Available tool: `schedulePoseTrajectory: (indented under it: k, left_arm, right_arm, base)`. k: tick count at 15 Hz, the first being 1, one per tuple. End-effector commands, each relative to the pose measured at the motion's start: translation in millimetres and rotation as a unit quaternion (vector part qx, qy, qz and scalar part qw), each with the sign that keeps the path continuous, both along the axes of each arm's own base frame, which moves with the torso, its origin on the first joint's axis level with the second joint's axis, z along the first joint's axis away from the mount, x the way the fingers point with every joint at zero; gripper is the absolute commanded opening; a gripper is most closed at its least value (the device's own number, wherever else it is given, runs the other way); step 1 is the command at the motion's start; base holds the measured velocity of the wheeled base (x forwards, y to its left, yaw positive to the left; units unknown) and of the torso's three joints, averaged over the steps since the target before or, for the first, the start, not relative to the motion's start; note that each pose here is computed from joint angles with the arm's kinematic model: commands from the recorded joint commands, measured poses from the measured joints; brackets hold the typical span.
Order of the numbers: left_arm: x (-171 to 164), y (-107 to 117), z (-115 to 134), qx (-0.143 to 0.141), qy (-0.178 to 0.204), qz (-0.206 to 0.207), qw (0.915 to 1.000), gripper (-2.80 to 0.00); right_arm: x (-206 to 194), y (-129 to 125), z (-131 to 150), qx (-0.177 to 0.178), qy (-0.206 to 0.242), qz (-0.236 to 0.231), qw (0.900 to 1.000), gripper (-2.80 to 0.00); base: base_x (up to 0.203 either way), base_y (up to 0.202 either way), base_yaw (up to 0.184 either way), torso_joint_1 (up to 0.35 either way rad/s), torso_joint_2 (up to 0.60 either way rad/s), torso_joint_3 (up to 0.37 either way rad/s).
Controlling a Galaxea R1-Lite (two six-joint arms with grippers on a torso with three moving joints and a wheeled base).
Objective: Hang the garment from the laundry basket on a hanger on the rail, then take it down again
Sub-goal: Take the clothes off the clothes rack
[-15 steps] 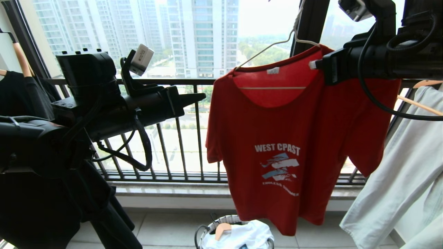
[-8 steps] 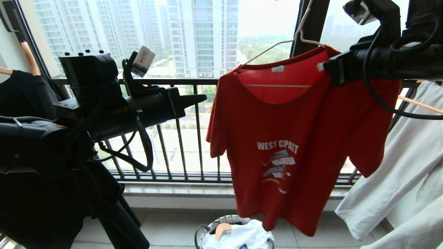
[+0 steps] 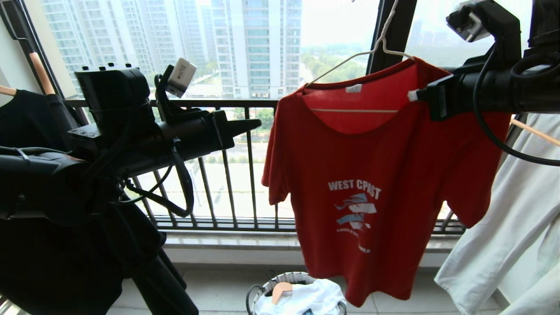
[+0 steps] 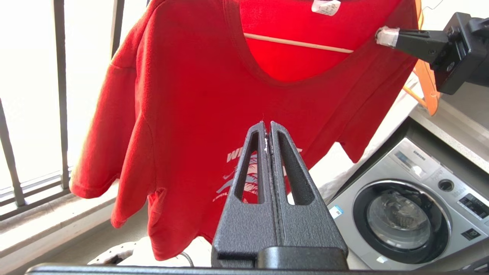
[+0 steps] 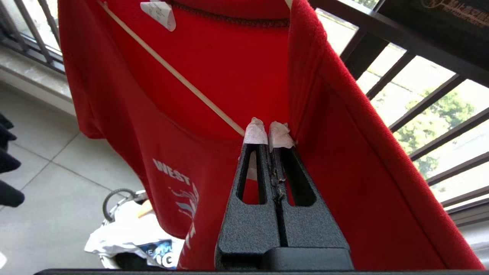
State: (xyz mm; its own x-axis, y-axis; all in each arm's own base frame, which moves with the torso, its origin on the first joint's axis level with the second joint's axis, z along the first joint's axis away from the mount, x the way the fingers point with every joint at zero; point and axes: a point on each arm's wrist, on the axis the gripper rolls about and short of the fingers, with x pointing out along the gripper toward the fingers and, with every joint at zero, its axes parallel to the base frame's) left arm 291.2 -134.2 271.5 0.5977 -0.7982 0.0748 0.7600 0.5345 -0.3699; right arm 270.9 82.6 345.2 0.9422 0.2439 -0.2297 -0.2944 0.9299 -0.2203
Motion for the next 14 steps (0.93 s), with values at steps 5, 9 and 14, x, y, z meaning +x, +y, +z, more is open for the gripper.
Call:
schedulePoseTrajectory:
  k: [5,9,14]
  left_arm:
    - [1.2,-0.3,-1.1,-0.001,0.001,-0.001,1.0,-2.8]
    - [0.6,-0.6,-1.0,0.0,0.002,-0.001,1.0,-2.8]
    - [-8.5,3.4,7.8,-0.003,-0.01,-0.001,0.9999,-2.8]
  right_arm:
    - [-50.7,-19.2,1.6,0.068,0.043,0.064,0.995,-2.8]
    - [-54.7,-26.1,-16.1,0.074,0.088,0.059,0.992,-2.8]
    - [-61.6,-27.2,-22.0,0.075,0.098,0.062,0.991,-2.8]
  base:
    - [0.0,0.0,0.0,0.0,0.0,0.0]
    - [0.0,0.0,0.0,0.0,0.0,0.0]
    - [0.0,0.0,0.0,0.0,0.0,0.0]
